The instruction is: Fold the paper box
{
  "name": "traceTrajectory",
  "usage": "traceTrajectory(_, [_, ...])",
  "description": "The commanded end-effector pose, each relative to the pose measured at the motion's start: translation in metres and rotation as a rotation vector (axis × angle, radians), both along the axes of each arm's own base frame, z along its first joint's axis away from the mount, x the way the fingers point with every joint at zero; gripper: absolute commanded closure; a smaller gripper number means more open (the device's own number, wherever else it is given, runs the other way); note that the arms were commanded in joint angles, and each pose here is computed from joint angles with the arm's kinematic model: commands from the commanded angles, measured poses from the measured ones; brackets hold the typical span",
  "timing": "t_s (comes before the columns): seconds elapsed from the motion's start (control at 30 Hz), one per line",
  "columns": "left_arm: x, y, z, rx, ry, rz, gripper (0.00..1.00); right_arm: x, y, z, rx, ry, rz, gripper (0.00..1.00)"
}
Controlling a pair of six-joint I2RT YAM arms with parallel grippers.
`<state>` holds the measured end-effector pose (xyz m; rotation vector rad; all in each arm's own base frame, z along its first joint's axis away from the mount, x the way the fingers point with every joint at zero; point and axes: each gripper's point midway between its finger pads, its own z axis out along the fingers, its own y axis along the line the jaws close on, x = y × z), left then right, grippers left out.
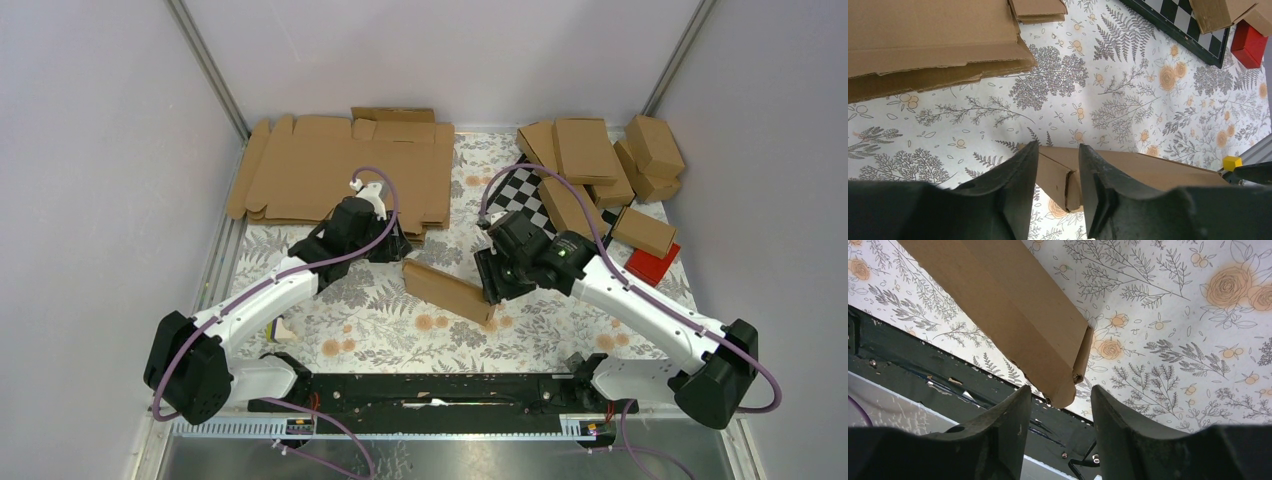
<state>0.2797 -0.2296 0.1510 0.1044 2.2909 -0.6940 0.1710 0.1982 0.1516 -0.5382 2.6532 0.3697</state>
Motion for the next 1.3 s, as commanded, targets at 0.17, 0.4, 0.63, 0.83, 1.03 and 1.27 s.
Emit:
traceTrajectory(0.17, [-0.005,-0.021,0.024,-0.098,-0.040,-0.090,0.54,0.002,0.011,-0.005,0.065,-0.003,-0.055,0.51])
traceTrajectory(0.4, [-0.011,-0.026,0.023,-0.134,-0.015,-0.111,0.58,0.002,0.016,-0.003,0.111,-0.003,-0.099,0.63])
traceTrajectory(0.63, [-0.021,-0.030,0.015,-0.154,0.012,-0.131,0.61,0.010,0.023,0.004,0.148,-0.018,-0.138,0.73])
traceTrajectory(0.83, [-0.026,-0.028,0.013,-0.160,0.016,-0.116,0.62,0.012,0.027,0.003,0.145,-0.004,-0.143,0.64])
traceTrajectory(1.03, [-0.023,-0.024,0.011,-0.152,0.007,-0.069,0.62,0.011,0.028,0.007,0.163,-0.002,-0.153,0.55])
traceTrajectory(1.27, [-0.020,-0.022,0.009,-0.140,-0.001,-0.050,0.63,0.006,0.021,0.009,0.123,0.014,-0.134,0.42])
